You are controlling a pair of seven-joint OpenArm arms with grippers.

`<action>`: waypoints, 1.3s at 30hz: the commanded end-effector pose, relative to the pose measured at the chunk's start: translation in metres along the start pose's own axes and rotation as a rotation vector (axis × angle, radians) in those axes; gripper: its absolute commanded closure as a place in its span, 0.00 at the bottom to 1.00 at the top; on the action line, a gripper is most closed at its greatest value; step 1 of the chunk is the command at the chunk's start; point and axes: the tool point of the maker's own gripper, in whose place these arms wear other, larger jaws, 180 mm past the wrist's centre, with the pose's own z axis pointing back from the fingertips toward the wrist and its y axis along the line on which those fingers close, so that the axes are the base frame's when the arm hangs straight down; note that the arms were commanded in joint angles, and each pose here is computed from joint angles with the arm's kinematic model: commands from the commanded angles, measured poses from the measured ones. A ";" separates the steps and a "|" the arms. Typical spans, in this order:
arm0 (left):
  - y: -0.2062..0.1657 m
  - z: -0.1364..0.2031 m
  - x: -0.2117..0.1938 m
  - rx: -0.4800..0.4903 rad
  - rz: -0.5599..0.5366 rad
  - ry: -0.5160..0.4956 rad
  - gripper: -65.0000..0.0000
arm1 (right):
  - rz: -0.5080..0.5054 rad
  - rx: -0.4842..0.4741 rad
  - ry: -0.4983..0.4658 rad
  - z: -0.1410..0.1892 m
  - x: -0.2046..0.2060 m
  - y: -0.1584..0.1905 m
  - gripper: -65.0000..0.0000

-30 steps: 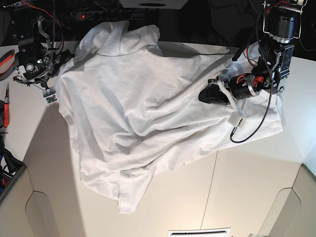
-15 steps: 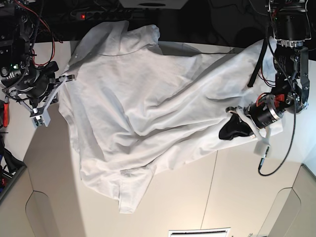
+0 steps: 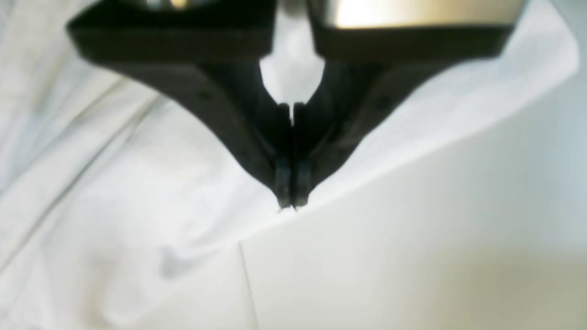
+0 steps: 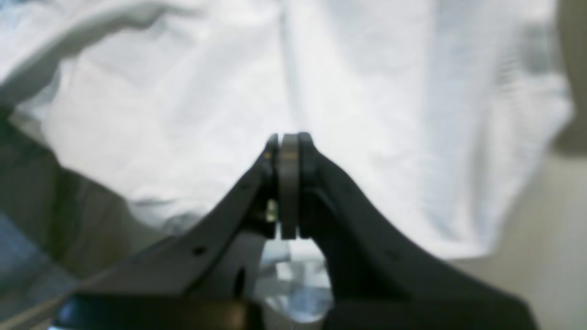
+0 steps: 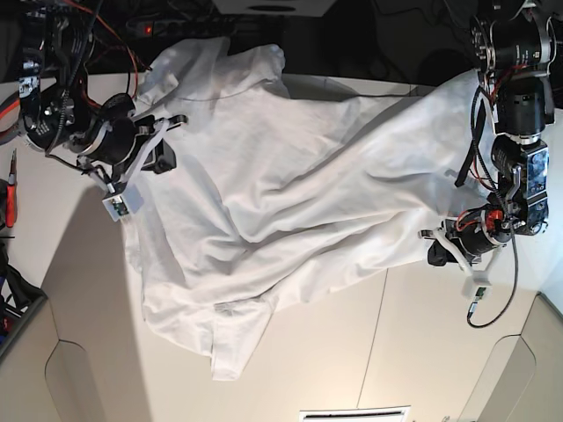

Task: Layout the t-shirt on the table in an organized manner, then fold the t-shirt properly
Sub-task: 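Slide the left gripper with its fabric along the shirt edge, away from the right gripper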

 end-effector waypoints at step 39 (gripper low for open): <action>0.032 -0.013 0.159 0.277 -0.352 -0.062 1.00 | -0.100 -0.056 0.355 -0.028 -0.106 -0.028 1.00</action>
